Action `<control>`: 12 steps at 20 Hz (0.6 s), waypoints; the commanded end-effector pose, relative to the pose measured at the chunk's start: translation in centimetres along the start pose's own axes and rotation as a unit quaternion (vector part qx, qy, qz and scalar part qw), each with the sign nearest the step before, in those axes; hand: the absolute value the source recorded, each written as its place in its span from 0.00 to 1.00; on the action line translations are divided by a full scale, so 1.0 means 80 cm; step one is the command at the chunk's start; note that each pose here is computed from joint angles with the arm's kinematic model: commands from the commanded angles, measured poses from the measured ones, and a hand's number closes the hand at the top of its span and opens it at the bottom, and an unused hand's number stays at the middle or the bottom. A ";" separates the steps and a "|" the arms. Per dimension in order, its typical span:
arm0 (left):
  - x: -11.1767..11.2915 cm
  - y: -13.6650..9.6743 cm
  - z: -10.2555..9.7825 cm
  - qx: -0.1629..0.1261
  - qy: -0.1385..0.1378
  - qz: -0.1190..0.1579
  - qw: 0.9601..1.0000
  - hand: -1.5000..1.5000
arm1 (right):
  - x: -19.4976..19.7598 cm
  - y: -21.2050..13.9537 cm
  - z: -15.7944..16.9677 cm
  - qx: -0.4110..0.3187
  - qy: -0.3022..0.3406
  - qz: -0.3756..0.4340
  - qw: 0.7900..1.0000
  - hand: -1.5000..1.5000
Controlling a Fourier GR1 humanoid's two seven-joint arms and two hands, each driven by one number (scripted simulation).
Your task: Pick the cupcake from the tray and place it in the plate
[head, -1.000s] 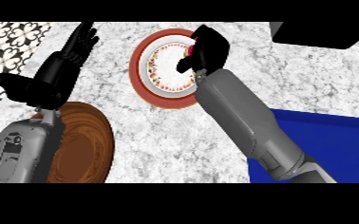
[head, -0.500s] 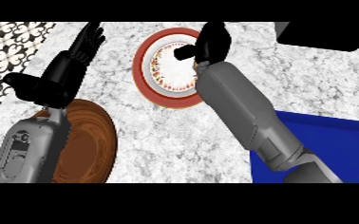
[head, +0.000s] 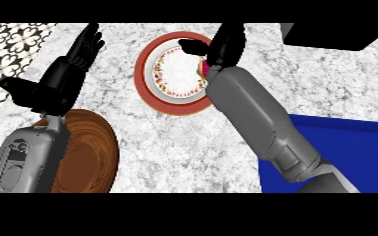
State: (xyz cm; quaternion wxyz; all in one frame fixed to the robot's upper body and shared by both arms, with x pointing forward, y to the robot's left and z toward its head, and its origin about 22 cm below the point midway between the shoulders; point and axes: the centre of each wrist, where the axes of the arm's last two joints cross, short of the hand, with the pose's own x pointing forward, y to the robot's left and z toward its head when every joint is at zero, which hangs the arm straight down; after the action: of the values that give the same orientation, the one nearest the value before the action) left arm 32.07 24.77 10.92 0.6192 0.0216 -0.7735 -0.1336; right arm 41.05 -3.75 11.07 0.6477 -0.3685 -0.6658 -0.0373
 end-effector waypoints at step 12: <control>-0.013 0.032 0.025 0.051 0.027 -0.003 0.998 0.50 | -0.087 -0.036 0.062 -0.014 -0.011 -0.099 0.995 0.00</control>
State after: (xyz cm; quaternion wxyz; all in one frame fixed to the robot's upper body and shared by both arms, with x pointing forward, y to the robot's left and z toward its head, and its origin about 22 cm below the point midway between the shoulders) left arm 30.87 27.32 10.02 0.6341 0.0545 -0.7641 -0.1053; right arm 36.45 -5.51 6.52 0.6344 -0.3198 -0.6968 -0.0987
